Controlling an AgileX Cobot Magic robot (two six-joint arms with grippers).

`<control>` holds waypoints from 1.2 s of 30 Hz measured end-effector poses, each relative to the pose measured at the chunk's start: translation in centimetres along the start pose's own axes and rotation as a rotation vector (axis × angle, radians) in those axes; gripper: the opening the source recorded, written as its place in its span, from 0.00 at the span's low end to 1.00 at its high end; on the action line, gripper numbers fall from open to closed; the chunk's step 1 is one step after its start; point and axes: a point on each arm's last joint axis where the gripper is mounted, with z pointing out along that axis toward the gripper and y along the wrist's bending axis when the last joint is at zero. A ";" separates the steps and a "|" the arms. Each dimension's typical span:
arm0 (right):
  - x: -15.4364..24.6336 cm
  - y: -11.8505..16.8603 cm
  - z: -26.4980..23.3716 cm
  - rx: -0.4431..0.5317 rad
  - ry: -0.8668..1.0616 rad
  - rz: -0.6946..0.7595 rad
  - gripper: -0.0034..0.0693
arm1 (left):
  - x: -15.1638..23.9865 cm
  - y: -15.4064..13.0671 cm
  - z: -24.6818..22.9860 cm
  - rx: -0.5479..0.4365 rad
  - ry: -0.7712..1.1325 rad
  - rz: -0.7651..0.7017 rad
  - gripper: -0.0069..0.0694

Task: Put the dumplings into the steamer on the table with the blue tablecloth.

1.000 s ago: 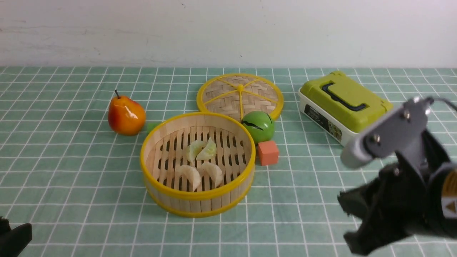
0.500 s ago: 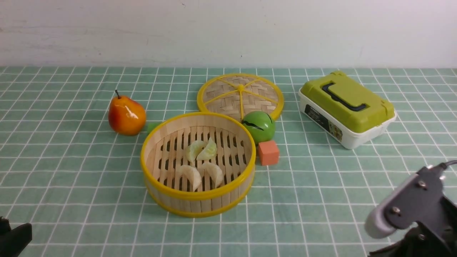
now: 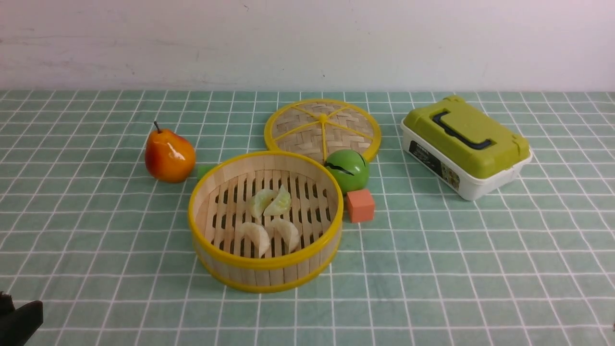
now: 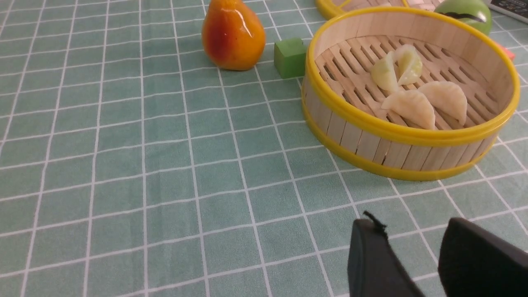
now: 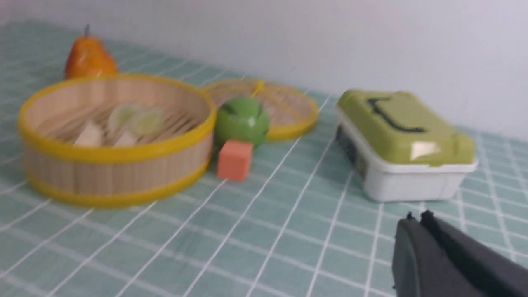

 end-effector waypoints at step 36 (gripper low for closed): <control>3.3 -0.7 -1.4 0.192 0.305 0.180 0.04 | 0.0 0.0 0.0 0.000 0.000 0.000 0.40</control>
